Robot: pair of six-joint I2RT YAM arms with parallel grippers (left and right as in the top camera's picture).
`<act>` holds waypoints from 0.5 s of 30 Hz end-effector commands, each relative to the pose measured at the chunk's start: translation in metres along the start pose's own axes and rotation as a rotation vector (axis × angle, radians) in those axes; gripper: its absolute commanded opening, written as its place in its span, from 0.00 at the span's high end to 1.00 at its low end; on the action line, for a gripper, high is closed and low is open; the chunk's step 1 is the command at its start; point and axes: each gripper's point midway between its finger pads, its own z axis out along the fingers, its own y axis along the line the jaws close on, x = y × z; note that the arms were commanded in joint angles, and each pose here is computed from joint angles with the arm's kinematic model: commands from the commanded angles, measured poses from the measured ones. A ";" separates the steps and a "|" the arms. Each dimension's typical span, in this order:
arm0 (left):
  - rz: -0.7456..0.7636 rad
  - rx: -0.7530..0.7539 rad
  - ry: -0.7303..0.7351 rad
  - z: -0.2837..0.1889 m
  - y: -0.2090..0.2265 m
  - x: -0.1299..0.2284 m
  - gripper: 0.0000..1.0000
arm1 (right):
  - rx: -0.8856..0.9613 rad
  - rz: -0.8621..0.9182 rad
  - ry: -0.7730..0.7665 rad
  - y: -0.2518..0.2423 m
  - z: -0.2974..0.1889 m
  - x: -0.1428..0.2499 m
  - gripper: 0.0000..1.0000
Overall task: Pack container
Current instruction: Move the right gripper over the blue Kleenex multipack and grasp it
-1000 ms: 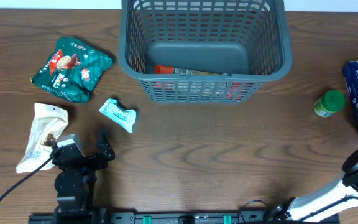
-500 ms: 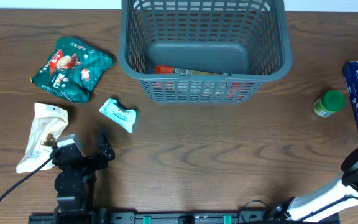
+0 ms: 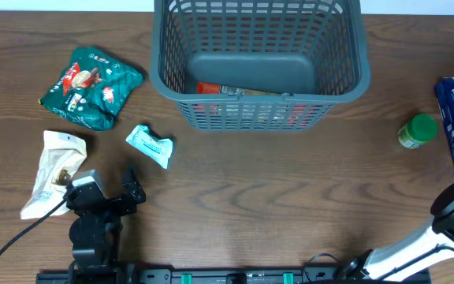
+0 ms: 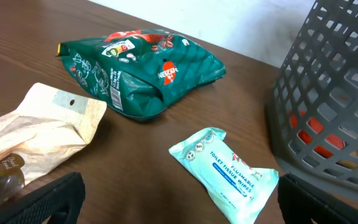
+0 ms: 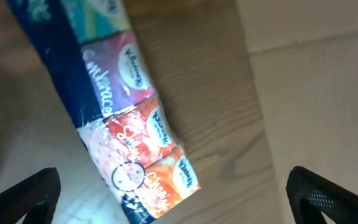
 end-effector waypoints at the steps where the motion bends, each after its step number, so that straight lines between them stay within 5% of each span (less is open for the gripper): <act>1: -0.002 -0.032 0.028 0.002 0.007 0.011 0.01 | -0.025 -0.147 -0.002 0.006 0.009 -0.003 0.01; 15: -0.002 -0.031 0.028 0.002 0.007 0.011 0.01 | -0.253 -0.091 0.117 0.068 0.095 0.032 0.05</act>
